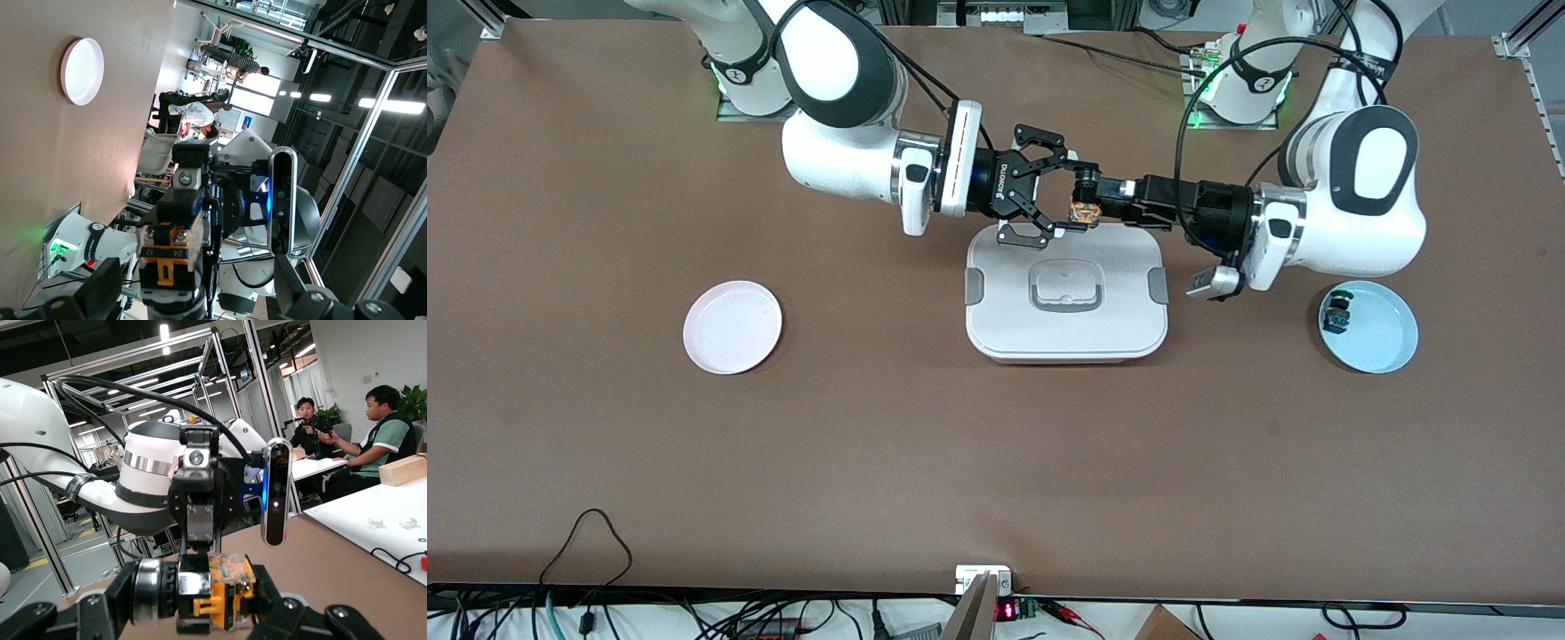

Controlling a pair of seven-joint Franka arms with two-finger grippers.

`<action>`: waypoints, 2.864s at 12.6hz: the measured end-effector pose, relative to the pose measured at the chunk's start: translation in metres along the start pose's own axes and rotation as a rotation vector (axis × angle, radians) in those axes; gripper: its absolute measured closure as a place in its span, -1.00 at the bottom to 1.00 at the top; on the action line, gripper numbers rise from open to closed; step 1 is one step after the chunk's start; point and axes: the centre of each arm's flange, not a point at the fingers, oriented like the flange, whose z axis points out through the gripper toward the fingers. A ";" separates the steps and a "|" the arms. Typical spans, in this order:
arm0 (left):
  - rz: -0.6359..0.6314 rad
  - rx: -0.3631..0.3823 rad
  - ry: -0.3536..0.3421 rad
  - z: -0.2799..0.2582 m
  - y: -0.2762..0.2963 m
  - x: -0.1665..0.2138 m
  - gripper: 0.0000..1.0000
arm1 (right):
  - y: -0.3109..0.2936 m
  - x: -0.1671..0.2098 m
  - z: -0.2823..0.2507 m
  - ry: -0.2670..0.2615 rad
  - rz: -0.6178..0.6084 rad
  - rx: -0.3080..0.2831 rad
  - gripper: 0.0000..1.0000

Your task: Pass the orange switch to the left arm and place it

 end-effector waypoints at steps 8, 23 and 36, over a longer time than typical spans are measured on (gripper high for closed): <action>-0.001 0.000 0.006 -0.001 -0.006 0.001 0.30 | -0.002 0.005 -0.001 0.008 0.000 -0.008 -0.45; 0.059 0.126 -0.001 -0.017 0.000 0.003 0.30 | 0.034 0.062 -0.078 0.083 0.029 0.057 -1.00; 0.550 1.392 -0.471 -0.123 -0.033 0.004 0.30 | 0.068 0.074 -0.343 -0.025 -0.011 0.293 -1.00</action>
